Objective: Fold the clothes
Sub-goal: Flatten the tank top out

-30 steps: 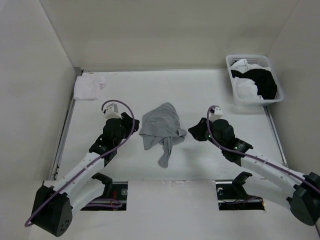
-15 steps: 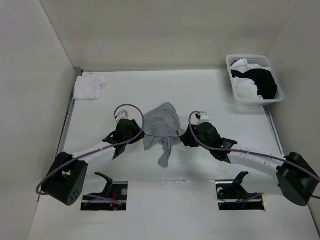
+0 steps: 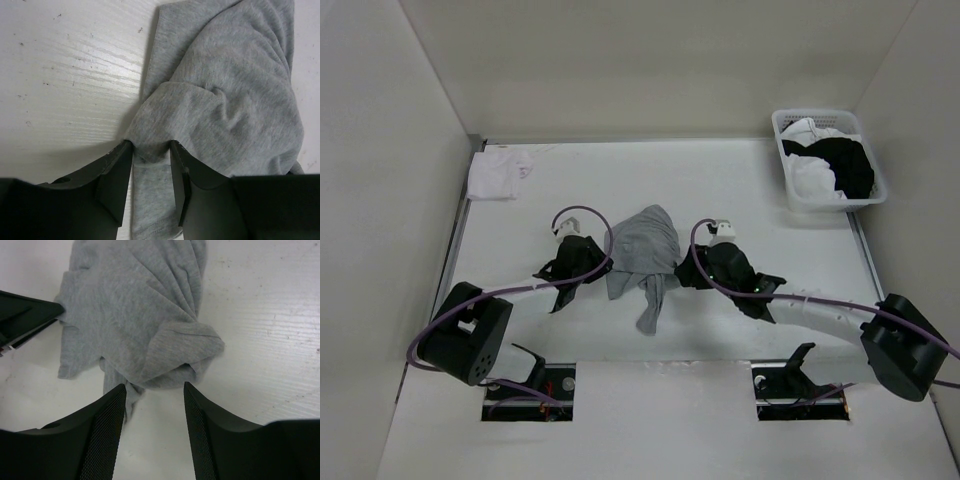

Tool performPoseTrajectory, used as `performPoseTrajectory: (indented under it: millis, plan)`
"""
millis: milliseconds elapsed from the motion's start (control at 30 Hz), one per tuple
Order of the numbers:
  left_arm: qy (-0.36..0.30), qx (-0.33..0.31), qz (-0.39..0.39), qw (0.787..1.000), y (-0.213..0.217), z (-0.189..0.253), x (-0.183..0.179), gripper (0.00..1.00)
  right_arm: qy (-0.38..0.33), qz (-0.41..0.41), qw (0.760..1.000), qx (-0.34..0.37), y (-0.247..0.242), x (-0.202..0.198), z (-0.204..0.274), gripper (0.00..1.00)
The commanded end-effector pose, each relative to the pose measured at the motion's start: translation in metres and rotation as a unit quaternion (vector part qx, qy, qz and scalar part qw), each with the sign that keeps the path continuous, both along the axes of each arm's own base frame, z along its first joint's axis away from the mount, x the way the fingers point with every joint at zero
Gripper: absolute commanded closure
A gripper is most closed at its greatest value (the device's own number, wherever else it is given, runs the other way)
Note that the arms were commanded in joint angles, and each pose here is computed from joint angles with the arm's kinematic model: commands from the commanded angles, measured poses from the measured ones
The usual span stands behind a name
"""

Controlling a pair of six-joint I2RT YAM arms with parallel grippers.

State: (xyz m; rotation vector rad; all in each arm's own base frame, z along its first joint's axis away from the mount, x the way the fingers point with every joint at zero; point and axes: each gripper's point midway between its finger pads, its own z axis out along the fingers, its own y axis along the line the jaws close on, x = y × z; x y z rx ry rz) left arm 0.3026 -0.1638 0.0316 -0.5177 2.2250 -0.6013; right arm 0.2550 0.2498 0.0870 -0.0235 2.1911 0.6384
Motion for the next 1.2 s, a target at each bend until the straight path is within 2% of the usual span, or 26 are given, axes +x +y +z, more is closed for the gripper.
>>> performPoseTrajectory:
  millis: [0, 100, 300, 400, 433, 467, 533, 600, 700, 900, 967, 1067, 1100, 1167]
  plan:
    - [-0.044, -0.023, 0.01, 0.999, -0.006, 0.027, 0.022, 0.68, -0.05, 0.021, 0.997, 0.057, 0.027, 0.013, 0.046, 0.43]
    - [-0.046, -0.02, 0.015, 0.999, -0.003, 0.027, 0.025, 0.71, -0.04, 0.028, 0.997, 0.059, 0.034, 0.014, 0.041, 0.38]
    - [-0.049, -0.02, 0.02, 0.998, -0.003, 0.03, 0.033, 0.79, -0.02, 0.004, 0.999, 0.035, 0.031, 0.027, 0.026, 0.41]
    - [-0.055, -0.014, 0.025, 0.998, -0.001, 0.033, 0.038, 0.85, -0.012, -0.008, 1.0, 0.02, 0.03, 0.035, 0.02, 0.5]
    - [-0.056, -0.013, 0.026, 0.998, -0.001, 0.033, 0.039, 0.86, -0.009, -0.011, 1.0, 0.017, 0.03, 0.038, 0.019, 0.56]
    - [-0.058, -0.012, 0.025, 0.998, -0.001, 0.034, 0.041, 0.88, -0.01, -0.017, 1.0, 0.017, 0.028, 0.042, 0.019, 0.7]
    - [-0.065, -0.011, 0.024, 0.998, -0.002, 0.039, 0.045, 0.91, -0.015, -0.02, 1.0, 0.019, 0.028, 0.044, 0.022, 0.85]
    - [-0.08, -0.011, 0.027, 0.996, -0.002, 0.05, 0.05, 0.95, -0.029, -0.03, 0.999, 0.025, 0.025, 0.05, 0.034, 0.93]
    - [-0.104, -0.016, 0.028, 0.994, -0.003, 0.071, 0.057, 0.96, -0.054, -0.037, 0.997, 0.032, 0.022, 0.057, 0.056, 0.99]
    - [-0.221, -0.04, 0.057, 0.973, 0.008, 0.19, 0.069, 0.98, -0.186, -0.046, 0.978, 0.079, 0.014, 0.079, 0.182, 1.0]
    - [-0.277, -0.053, 0.086, 0.956, 0.023, 0.255, 0.074, 0.98, -0.249, -0.05, 0.963, 0.093, 0.01, 0.093, 0.253, 1.0]
    - [-0.377, -0.077, 0.108, 0.917, 0.042, 0.369, 0.065, 0.98, -0.341, -0.055, 0.932, 0.113, 0.004, 0.101, 0.368, 1.0]
    - [-0.398, -0.076, 0.11, 0.908, 0.047, 0.394, 0.06, 0.98, -0.365, -0.055, 0.922, 0.117, 0.002, 0.099, 0.4, 1.0]
    - [-0.424, -0.076, 0.114, 0.895, 0.055, 0.428, 0.049, 0.98, -0.388, -0.056, 0.912, 0.121, -0.003, 0.094, 0.432, 1.0]
